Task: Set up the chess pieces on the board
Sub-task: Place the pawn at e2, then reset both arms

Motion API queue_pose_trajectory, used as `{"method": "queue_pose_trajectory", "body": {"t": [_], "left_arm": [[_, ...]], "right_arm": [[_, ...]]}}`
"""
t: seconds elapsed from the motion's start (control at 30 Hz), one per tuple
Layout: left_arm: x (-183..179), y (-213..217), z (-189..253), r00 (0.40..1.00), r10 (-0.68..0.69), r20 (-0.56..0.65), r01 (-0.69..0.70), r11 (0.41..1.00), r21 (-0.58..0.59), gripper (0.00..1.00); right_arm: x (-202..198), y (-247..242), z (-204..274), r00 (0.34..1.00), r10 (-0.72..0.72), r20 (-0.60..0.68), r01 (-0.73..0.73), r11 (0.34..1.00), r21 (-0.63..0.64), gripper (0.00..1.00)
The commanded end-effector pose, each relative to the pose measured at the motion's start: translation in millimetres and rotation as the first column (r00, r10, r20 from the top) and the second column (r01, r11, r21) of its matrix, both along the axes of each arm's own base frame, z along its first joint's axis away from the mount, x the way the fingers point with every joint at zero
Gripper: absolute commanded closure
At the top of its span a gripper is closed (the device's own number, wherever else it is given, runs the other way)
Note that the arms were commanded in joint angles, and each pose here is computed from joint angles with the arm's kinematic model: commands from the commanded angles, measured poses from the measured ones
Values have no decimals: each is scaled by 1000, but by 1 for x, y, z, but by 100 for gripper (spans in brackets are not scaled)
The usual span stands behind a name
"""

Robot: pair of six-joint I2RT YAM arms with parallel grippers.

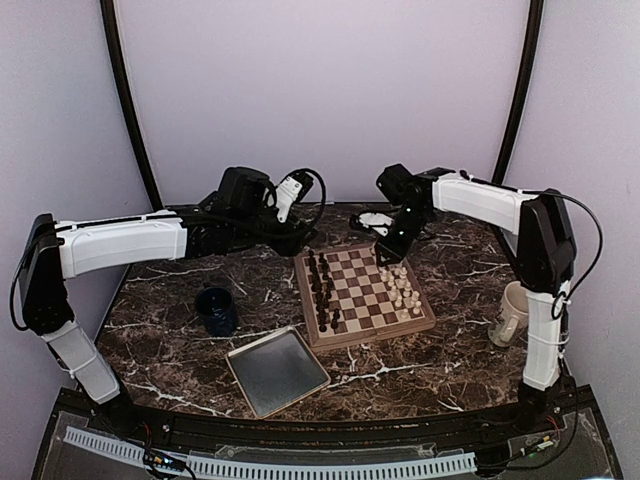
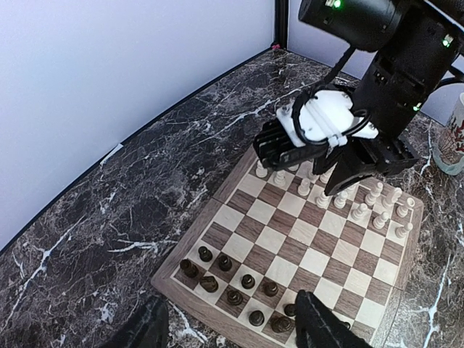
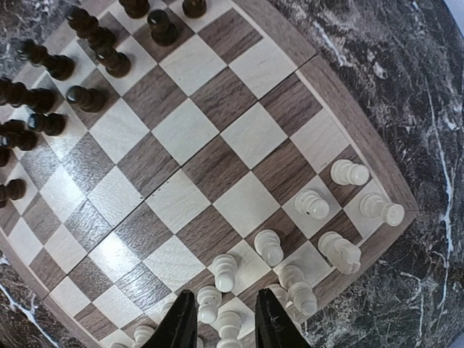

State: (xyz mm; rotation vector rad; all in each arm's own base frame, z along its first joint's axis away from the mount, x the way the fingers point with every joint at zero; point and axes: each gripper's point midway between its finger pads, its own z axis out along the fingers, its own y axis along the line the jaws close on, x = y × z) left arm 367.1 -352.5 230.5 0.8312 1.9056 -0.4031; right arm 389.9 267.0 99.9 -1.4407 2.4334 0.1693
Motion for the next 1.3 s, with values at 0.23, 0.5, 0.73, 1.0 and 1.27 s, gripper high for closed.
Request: {"method": "queue_pose_trajectory", "body": {"t": [0.23,0.5,0.73,1.0,1.27], "left_arm": [[8,12,17,997,46,67,-48,998,29,37],[26,37,25,983,152,102,-155,988,22,35],[41,85,63,918,341,203,-341,939,-39,9],[40,126,96,822,471,321,-462,880,-110,1],[38,128,102,813,469,346,-460,881,-113,1]], "right_arm": [[15,-51,109,972,-156,177,109,962,251,62],[22,-140,188,834,-403,376,191,851,489,55],[23,-218,243,555,-686,470,333,701,630,2],[16,-237,261,439,-790,428,366,592,718,3],[3,-234,295,438,-788,433,320,586,744,3]]}}
